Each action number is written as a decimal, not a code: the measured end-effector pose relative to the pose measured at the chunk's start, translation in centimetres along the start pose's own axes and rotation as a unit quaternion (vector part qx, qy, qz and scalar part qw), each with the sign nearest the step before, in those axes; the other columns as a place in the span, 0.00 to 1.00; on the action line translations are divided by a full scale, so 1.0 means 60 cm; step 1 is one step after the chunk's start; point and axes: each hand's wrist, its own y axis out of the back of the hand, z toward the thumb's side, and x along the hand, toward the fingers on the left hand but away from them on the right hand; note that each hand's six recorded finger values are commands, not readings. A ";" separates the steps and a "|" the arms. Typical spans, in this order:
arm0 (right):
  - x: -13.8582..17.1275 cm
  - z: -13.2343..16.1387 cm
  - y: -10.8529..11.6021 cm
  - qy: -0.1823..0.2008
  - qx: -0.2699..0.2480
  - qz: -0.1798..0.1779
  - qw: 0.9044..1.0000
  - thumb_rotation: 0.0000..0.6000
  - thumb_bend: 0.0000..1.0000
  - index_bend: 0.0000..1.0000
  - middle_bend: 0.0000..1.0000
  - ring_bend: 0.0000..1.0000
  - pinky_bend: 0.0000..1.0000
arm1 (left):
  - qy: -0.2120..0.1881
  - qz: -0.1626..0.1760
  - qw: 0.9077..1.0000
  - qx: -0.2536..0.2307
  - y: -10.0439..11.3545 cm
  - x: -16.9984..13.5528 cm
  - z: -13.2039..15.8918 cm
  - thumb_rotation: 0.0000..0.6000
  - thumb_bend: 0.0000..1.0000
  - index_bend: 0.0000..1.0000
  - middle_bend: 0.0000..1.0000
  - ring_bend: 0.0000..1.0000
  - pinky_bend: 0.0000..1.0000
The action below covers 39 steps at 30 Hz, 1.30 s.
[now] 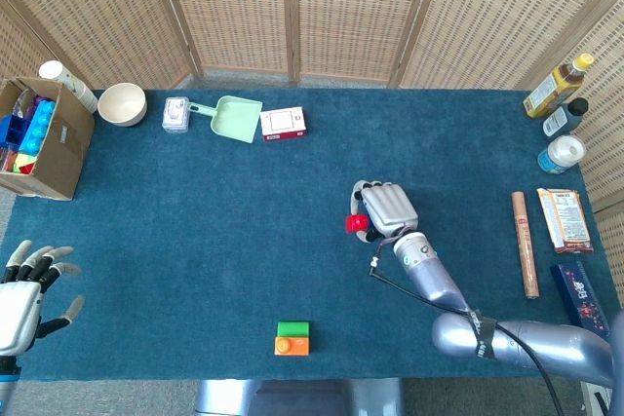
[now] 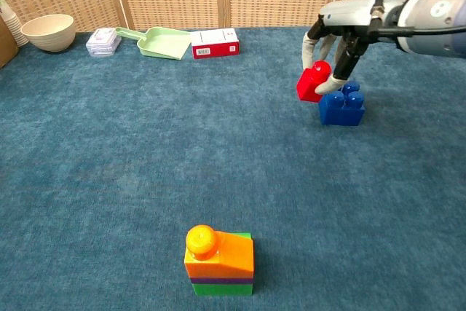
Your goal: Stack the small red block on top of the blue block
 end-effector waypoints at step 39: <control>-0.037 -0.049 0.002 -0.061 0.102 0.021 0.993 1.00 0.23 0.57 0.26 0.26 0.33 | 0.003 -0.013 1.000 -0.001 -0.018 0.009 -0.004 1.00 0.37 0.41 0.26 0.21 0.03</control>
